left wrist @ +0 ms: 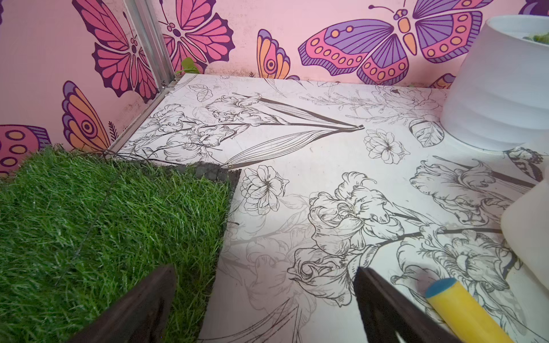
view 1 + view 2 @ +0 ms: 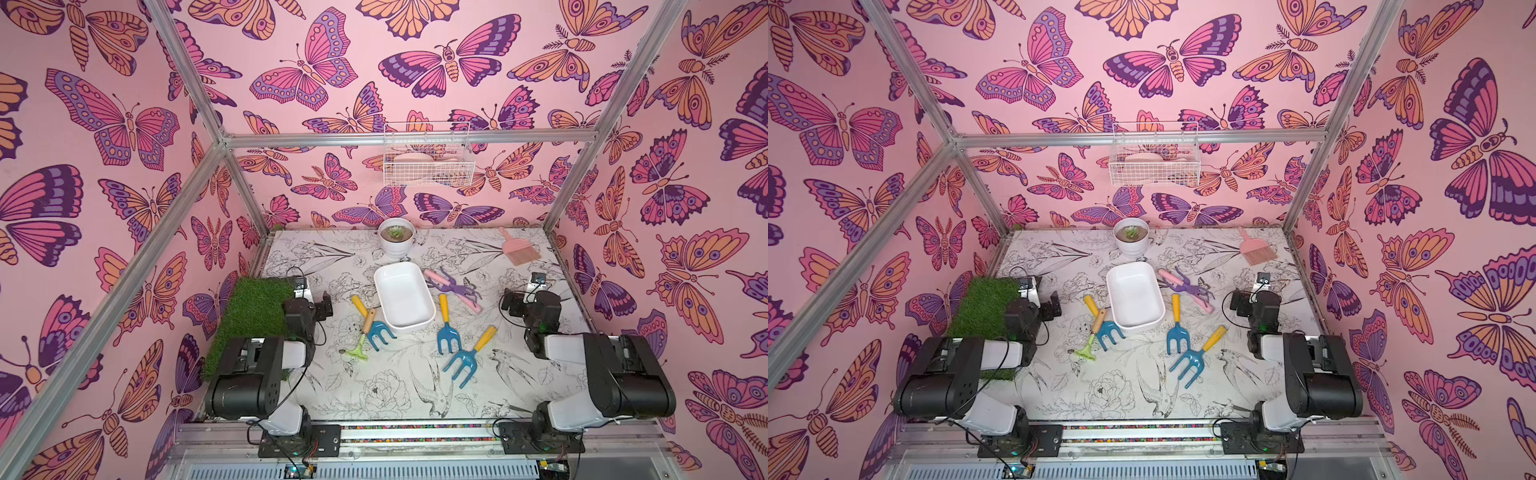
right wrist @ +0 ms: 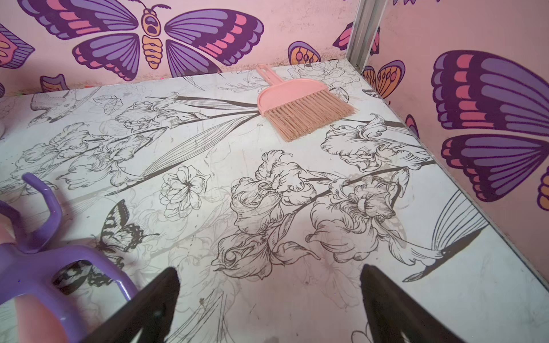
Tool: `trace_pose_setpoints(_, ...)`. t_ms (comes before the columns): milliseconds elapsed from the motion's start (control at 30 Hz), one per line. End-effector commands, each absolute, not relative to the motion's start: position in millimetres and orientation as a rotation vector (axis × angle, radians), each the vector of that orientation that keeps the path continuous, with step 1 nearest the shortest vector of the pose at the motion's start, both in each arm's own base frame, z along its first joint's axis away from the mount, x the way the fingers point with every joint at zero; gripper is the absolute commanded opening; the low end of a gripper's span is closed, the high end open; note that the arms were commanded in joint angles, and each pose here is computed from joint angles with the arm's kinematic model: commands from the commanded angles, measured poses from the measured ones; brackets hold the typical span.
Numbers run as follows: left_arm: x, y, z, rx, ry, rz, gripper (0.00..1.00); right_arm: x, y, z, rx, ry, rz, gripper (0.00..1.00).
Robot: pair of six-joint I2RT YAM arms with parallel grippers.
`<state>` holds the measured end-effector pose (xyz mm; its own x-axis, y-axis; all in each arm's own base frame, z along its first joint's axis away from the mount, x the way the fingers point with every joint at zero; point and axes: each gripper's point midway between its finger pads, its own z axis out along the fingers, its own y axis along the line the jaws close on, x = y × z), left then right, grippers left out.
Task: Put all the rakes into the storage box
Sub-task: Pick up the rake at the center of the board.
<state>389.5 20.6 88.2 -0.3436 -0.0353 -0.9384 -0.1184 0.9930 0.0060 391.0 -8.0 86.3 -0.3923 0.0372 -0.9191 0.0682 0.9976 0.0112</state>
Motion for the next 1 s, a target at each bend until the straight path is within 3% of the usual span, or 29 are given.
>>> trace_pose_setpoints(0,391.5,20.2,89.4,-0.102,1.916,0.093,1.0,394.5,-7.5,94.2,0.072,1.949,-0.024,0.99)
trace_pose_setpoints(800,391.6,20.1,89.6,-0.103,1.916,0.092,1.0,394.5,-7.4,94.2,0.075,1.948,-0.021,0.99)
trace_pose_setpoints(967,385.8,29.0,107.5,-0.149,1.897,0.137,1.0,393.4,-31.9,113.7,0.228,1.955,-0.122,0.98)
